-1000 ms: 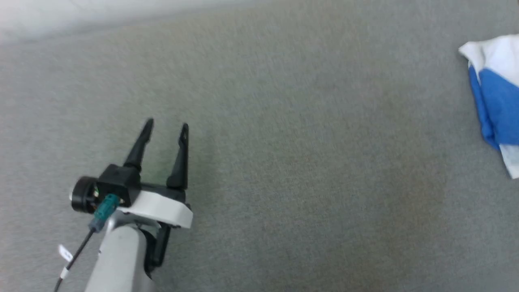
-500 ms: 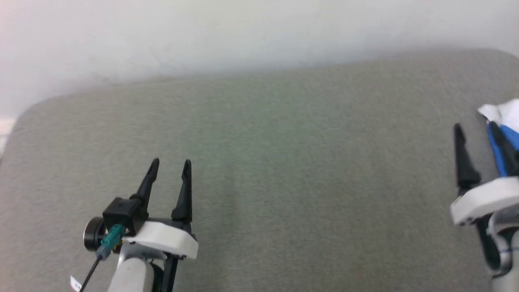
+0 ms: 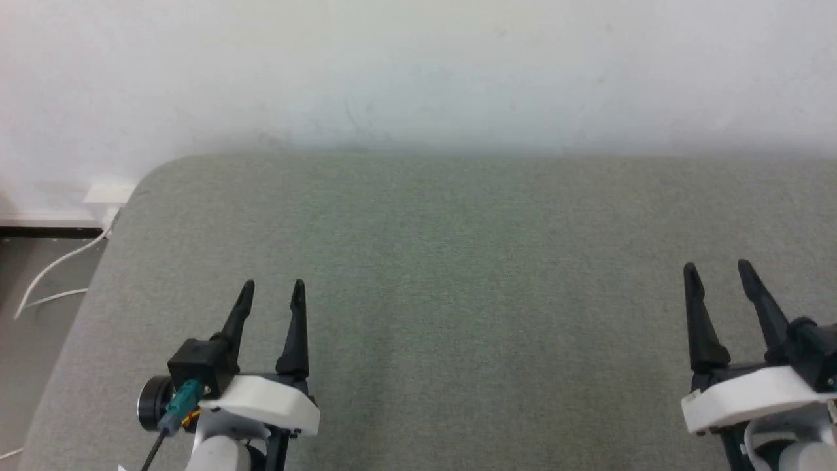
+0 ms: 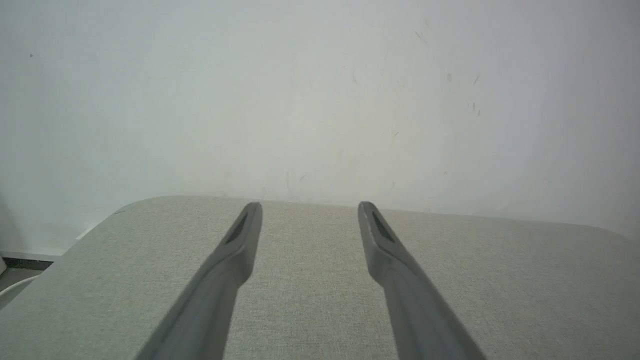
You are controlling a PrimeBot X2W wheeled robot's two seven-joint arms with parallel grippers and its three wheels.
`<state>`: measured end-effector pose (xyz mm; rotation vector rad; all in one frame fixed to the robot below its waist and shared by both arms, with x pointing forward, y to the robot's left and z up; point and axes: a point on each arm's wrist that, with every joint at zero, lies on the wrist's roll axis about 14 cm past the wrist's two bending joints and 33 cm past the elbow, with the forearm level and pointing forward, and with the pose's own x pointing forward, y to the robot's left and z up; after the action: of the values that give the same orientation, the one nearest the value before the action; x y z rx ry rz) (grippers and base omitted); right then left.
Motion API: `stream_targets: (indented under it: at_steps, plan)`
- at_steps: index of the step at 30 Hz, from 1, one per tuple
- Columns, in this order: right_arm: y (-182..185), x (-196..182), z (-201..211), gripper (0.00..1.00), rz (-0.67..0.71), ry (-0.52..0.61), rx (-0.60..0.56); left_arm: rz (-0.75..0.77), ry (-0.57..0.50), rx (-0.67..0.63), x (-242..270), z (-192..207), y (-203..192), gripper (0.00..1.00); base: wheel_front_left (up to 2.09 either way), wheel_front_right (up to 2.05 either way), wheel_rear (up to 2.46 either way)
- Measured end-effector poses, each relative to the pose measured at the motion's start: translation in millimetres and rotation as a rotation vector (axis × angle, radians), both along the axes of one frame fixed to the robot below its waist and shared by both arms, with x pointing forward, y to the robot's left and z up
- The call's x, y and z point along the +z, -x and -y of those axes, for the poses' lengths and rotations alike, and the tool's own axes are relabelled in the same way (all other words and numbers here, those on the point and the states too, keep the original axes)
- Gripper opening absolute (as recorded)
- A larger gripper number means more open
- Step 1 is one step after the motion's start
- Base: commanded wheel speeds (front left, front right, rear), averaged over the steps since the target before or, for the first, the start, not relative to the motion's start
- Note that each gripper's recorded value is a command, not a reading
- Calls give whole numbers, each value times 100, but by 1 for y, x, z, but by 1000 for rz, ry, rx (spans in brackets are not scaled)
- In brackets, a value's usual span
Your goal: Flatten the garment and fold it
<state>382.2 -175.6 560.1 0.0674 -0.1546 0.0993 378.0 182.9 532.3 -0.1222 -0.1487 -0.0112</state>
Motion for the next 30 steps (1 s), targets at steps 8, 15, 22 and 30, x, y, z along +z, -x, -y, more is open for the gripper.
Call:
stream_targets:
  at_steps: [8, 15, 22, 30]
  plan:
    - [16, -12, -19, 100, -5, -23, 49, -9, 9, 48, -5, -13, 26, 100, 0, 0, 0]
    - [21, -24, -26, 100, -28, -37, 71, -23, 5, 50, -11, -11, 36, 100, 0, 0, 0]
    - [21, -28, -28, 0, -38, -42, 76, -31, 3, 60, -13, -12, 37, 0, 0, 0, 0]
    - [21, -29, -28, 0, -39, -42, 75, -31, 3, 58, -13, -12, 37, 0, 0, 0, 0]
